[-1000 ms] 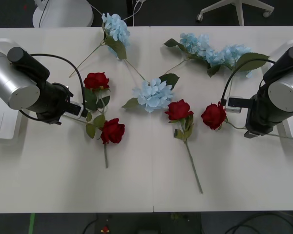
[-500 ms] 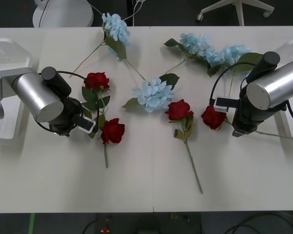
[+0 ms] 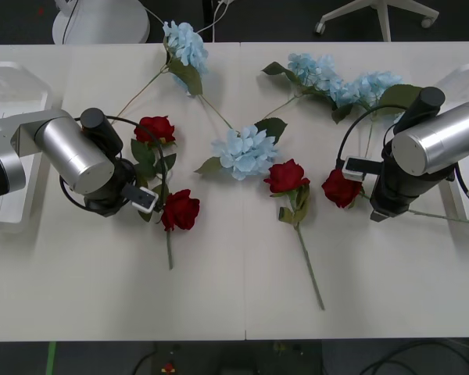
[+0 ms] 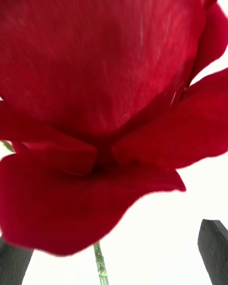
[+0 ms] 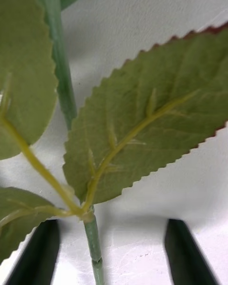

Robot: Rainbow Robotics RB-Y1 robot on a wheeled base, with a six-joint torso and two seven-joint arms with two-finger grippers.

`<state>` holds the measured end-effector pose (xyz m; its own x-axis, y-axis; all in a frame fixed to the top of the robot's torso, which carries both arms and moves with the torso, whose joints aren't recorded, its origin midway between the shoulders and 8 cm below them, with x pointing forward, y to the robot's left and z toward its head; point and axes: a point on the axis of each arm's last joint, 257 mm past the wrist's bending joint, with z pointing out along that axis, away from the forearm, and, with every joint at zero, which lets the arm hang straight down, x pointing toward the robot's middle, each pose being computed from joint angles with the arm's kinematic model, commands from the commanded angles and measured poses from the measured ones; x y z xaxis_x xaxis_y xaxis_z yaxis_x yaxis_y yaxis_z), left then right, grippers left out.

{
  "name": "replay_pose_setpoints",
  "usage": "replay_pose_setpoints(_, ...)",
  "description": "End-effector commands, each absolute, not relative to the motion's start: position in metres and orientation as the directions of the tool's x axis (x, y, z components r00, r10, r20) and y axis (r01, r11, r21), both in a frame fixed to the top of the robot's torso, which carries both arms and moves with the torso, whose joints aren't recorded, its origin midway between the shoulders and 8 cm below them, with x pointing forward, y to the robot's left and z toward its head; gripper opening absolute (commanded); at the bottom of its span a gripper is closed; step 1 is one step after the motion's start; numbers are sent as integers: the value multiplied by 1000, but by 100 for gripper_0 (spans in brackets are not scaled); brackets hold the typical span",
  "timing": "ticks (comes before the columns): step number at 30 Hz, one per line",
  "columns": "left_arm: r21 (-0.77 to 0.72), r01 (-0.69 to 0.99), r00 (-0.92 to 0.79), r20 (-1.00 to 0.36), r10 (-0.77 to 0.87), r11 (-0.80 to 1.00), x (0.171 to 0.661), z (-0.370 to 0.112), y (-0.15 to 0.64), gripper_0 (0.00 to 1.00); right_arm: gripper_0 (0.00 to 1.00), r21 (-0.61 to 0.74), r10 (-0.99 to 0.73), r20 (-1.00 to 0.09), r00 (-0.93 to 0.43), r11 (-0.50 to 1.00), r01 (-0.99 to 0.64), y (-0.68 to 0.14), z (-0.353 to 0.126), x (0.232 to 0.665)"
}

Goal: Put the red flowers into the right box and the blue flowers into the left box

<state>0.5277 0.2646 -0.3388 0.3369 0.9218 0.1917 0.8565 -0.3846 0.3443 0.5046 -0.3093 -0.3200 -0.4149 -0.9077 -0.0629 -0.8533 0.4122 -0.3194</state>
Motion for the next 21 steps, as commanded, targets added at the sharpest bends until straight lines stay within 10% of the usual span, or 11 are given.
replay_pose_setpoints(1, 366, 851, 326, 195, 925, -377, 541, -325, 254, 0, 100, -333, -919, -92, -382, 390, -858, -291, -309, 518)
replay_pose_setpoints(16, 487, 849, 250, -29, 968, -204, 546, -238, 249, 0, 100, -299, -907, -133, -400, 422, -856, -288, -323, 516)
replay_pose_setpoints(21, 518, 854, 178, -190, 966, -55, 554, -202, 244, 0, 77, -299, -906, -136, -402, 424, -855, -290, -326, 516)
